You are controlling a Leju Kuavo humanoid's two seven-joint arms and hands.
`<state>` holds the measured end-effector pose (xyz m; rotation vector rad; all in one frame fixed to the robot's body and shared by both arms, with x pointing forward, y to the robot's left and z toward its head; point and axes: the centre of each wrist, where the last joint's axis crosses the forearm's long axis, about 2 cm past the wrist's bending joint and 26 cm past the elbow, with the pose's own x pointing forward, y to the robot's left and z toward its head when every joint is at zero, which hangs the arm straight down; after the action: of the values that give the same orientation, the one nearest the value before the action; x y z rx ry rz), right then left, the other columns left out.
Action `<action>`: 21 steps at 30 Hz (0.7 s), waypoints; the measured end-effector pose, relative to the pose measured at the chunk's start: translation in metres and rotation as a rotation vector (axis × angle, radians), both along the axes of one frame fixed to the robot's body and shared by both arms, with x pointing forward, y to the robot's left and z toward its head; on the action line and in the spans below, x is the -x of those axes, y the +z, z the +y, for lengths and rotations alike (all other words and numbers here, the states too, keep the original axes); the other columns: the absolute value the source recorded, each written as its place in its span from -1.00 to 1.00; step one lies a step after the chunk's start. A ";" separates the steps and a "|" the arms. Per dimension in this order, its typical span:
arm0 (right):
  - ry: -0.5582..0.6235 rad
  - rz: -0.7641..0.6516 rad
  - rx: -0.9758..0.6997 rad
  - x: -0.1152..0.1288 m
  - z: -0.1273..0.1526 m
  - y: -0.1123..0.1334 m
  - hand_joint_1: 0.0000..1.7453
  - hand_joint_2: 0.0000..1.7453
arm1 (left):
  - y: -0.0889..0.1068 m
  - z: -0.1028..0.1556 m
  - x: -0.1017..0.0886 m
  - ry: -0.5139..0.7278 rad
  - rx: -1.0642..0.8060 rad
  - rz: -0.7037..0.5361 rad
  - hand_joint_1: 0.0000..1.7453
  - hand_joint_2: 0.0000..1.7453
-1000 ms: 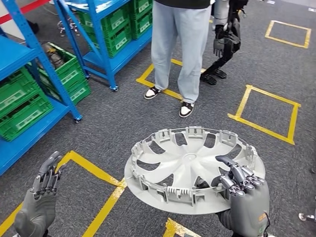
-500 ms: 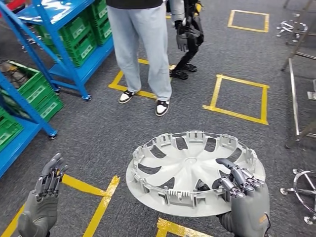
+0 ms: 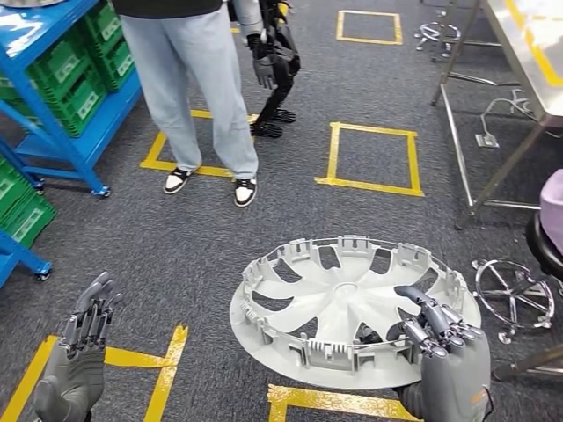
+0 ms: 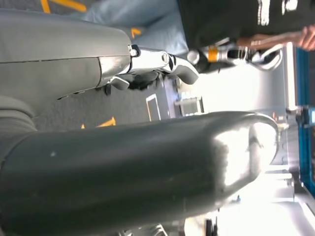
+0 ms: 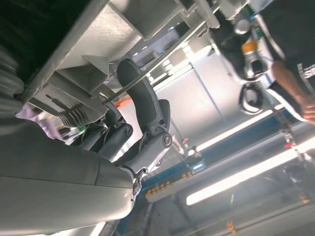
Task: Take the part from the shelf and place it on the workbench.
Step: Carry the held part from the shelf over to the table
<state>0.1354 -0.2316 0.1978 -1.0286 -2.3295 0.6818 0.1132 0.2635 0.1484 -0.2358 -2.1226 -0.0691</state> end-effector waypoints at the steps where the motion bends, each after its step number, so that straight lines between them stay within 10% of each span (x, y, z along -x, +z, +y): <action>1: -0.001 0.000 0.001 0.000 0.000 0.000 1.00 1.00 | 0.000 0.000 0.000 -0.001 0.000 0.000 -1.00 -1.00; 21: -0.004 -0.002 -0.012 0.002 -0.006 0.000 1.00 1.00 | 0.000 0.000 -0.001 0.002 0.000 -0.017 -1.00 -1.00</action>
<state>0.1338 -0.2373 0.1983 -1.0295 -2.3297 0.6650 0.1143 0.2637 0.1484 -0.2340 -2.1401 -0.0704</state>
